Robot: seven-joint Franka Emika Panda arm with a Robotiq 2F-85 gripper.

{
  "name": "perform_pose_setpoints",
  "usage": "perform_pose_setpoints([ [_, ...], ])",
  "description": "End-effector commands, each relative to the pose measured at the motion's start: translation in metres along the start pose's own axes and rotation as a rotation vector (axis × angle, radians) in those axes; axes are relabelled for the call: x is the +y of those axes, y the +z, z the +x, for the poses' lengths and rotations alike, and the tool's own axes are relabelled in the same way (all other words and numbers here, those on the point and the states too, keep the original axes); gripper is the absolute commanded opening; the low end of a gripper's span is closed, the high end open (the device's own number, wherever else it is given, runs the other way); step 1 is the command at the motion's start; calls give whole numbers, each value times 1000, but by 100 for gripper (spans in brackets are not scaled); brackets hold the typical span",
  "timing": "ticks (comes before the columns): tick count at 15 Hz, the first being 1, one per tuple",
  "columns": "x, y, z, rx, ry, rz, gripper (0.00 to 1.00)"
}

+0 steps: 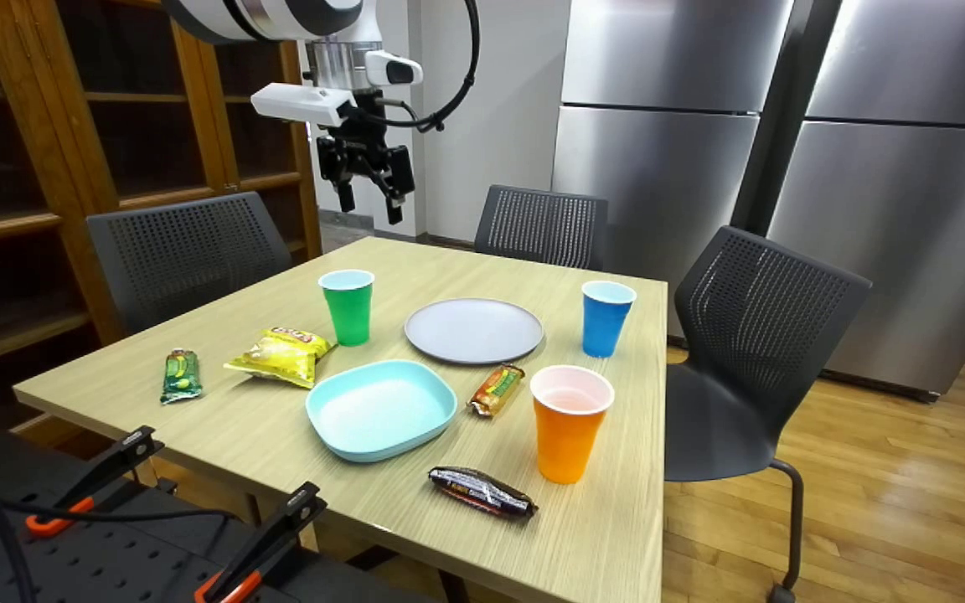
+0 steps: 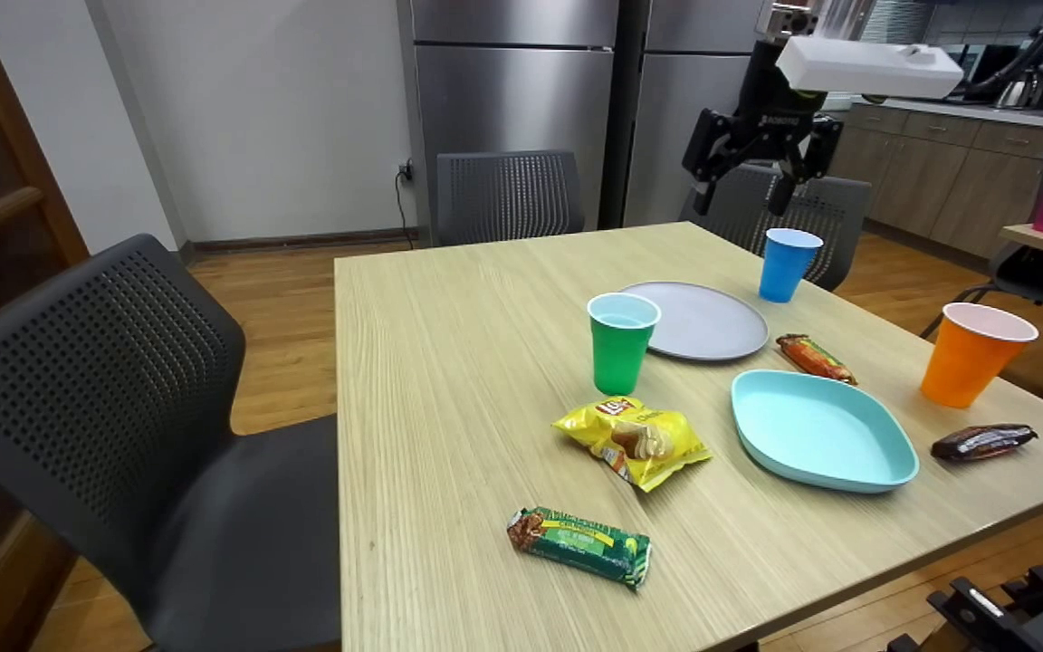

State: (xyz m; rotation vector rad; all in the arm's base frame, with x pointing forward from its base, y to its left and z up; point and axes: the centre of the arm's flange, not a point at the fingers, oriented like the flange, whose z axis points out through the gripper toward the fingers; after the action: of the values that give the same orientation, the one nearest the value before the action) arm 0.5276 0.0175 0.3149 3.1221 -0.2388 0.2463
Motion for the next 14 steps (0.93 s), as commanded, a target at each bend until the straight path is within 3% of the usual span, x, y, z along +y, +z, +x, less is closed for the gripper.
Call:
perform_pose_setpoints([
  [1, 0, 2, 0, -4, 0, -1, 100],
  [9, 3, 2, 0, -3, 6, -2, 100],
  [14, -15, 28, 10, -26, -3, 33, 100],
])
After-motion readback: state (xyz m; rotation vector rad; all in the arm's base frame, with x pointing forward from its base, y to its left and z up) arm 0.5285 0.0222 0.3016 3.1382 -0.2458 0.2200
